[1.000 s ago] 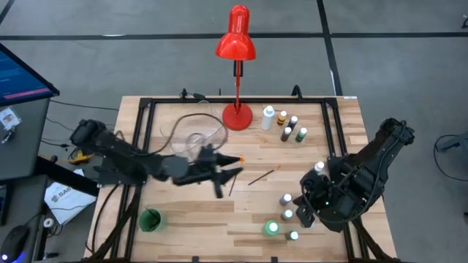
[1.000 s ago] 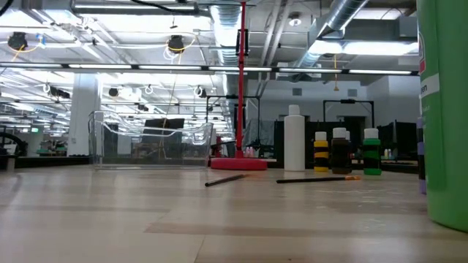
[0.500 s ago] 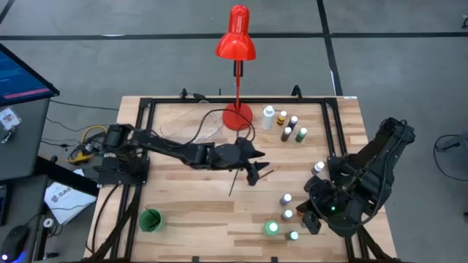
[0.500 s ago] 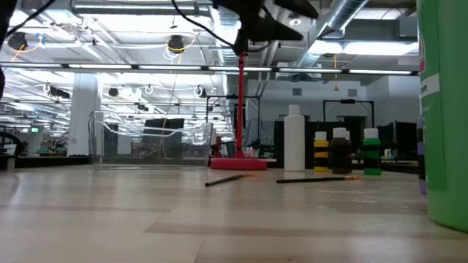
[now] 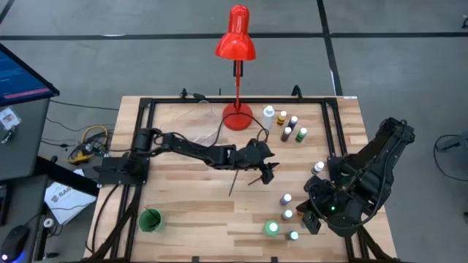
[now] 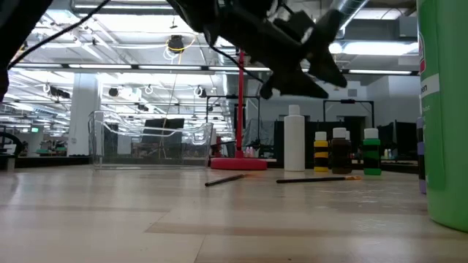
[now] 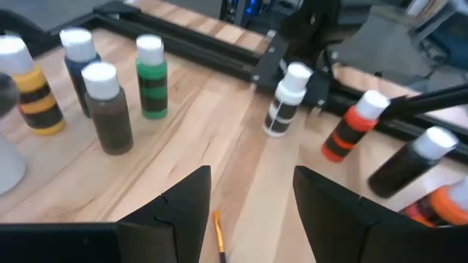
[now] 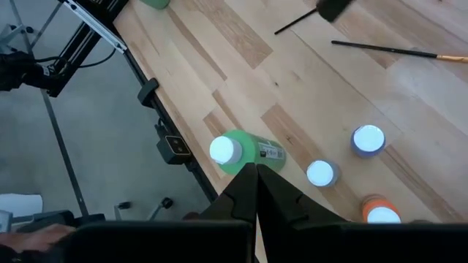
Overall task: Pick & Place Paint Supplies
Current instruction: Put the black paintbrush into the green cup
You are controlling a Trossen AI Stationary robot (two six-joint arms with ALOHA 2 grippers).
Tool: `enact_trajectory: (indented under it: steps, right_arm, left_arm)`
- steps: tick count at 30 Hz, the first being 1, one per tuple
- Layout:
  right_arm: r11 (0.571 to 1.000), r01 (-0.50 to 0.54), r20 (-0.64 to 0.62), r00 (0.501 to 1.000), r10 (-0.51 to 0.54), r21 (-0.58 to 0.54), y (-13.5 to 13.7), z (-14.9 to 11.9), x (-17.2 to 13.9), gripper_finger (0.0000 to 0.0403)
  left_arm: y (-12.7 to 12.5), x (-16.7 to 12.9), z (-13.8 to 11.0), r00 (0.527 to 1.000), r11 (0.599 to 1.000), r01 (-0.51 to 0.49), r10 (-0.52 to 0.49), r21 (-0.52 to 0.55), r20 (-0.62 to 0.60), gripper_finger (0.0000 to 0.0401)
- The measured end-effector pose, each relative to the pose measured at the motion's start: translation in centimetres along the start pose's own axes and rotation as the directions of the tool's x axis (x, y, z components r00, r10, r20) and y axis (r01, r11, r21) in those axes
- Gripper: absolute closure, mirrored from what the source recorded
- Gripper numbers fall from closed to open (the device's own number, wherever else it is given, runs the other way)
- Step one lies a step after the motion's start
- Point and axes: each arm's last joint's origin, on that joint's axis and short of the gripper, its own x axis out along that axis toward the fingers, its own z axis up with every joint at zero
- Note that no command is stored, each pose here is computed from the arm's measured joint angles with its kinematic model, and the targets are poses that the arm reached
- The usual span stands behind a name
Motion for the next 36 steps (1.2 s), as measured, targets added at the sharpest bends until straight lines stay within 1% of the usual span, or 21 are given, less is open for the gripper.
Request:
enact_trajectory:
  steps: [3, 6, 13, 19, 22, 27, 32, 36]
  right_arm:
    - [1.000, 0.000, 0.000, 1.000, 0.000, 0.000, 0.0, 0.0, 0.0, 0.0403]
    - [1.000, 0.001, 0.004, 1.000, -0.001, 0.000, 0.0, 0.0, 0.0, 0.0403]
    - [1.000, 0.002, 0.020, 1.000, -0.002, 0.000, 0.0, 0.1, 0.0, 0.0403]
    - [1.000, 0.002, 0.020, 1.000, -0.002, 0.000, 0.0, 0.1, 0.0, 0.0403]
    - [1.000, 0.004, 0.020, 1.000, -0.004, -0.009, 0.0, 0.1, 0.0, 0.0403]
    - [1.000, 0.009, 0.020, 1.000, -0.008, -0.014, -0.1, 0.1, 0.0, 0.0403]
    - [1.000, 0.009, 0.020, 1.000, -0.008, -0.014, -0.1, 0.1, 0.0, 0.0403]
    - [1.000, 0.009, 0.020, 1.000, -0.008, -0.014, -0.1, 0.1, 0.0, 0.0403]
  left_arm:
    - [-0.2, 1.3, -0.7, 1.000, 1.000, 0.010, -0.009, 0.029, -0.012, 0.0215]
    - [0.0, 2.6, -2.0, 0.998, 0.998, 0.024, -0.021, 0.056, -0.054, 0.0215]
    - [0.4, 5.1, -3.3, 0.997, 0.998, 0.018, -0.013, 0.060, -0.073, 0.0215]
    - [1.1, 7.2, -4.7, 0.993, 0.998, 0.042, -0.035, 0.055, -0.111, 0.0215]
    - [1.4, 7.7, -5.3, 0.992, 0.998, 0.030, -0.022, 0.062, -0.127, 0.0215]
    - [2.0, 8.1, -5.4, 0.992, 0.996, 0.018, -0.006, 0.093, -0.130, 0.0215]
    - [2.3, 8.2, -5.4, 0.992, 0.987, 0.018, 0.002, 0.157, -0.127, 0.0215]
    - [2.6, 8.2, -5.3, 0.992, 0.987, 0.013, 0.008, 0.160, -0.127, 0.0215]
